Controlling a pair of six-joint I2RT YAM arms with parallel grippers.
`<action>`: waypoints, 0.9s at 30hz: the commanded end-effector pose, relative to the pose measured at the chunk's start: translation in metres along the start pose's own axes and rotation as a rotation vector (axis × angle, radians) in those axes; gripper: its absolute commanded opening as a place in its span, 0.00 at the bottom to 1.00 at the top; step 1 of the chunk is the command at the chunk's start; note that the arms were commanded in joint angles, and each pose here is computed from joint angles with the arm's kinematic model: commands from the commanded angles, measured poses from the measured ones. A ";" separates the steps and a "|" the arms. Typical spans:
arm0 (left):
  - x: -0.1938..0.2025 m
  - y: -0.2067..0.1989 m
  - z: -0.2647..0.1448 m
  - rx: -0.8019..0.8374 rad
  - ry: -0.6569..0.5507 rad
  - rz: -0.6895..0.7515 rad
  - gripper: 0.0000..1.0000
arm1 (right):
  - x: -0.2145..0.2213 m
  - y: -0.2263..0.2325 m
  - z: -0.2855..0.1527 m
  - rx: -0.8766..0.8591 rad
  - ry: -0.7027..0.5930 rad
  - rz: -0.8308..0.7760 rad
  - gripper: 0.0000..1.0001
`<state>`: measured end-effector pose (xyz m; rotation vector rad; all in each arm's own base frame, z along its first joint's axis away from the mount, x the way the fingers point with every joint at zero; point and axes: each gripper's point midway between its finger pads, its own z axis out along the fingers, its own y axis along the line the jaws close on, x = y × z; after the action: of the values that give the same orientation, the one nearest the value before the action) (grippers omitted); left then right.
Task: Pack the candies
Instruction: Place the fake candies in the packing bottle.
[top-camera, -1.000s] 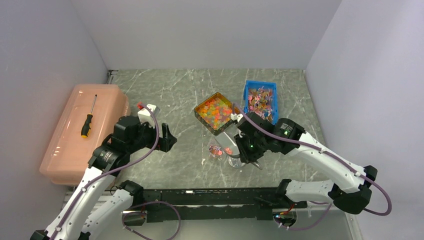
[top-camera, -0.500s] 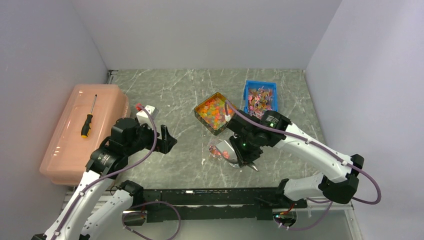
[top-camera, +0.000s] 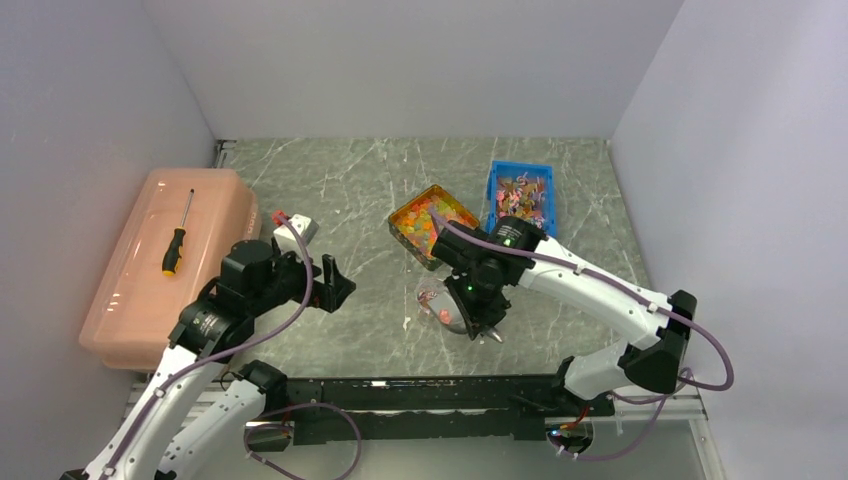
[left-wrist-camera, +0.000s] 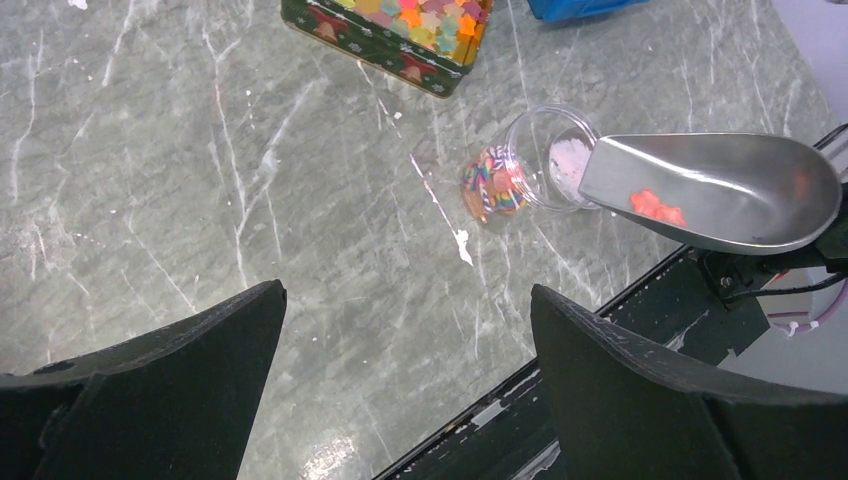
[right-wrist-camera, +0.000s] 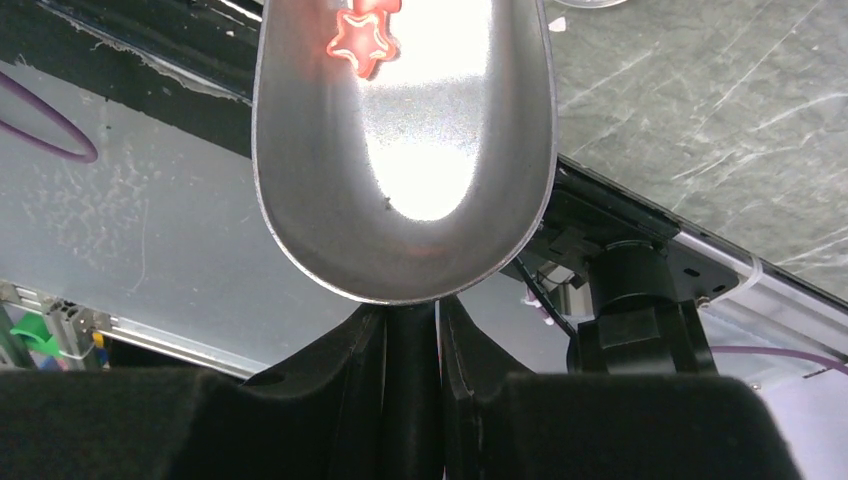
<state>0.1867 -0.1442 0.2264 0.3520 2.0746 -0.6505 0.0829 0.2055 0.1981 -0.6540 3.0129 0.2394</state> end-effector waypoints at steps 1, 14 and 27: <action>-0.002 -0.004 -0.003 0.015 -0.019 0.018 1.00 | -0.002 0.009 -0.011 -0.041 0.004 0.032 0.00; -0.002 -0.010 -0.009 0.024 -0.033 0.040 0.99 | -0.006 -0.002 0.004 -0.028 0.081 0.074 0.00; -0.001 -0.012 -0.011 0.022 -0.032 0.050 0.99 | -0.017 -0.003 0.006 -0.049 0.106 0.080 0.00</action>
<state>0.1726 -0.1487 0.2304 0.4067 2.0459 -0.6565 0.0991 0.2113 0.1825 -0.5673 3.1522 0.2436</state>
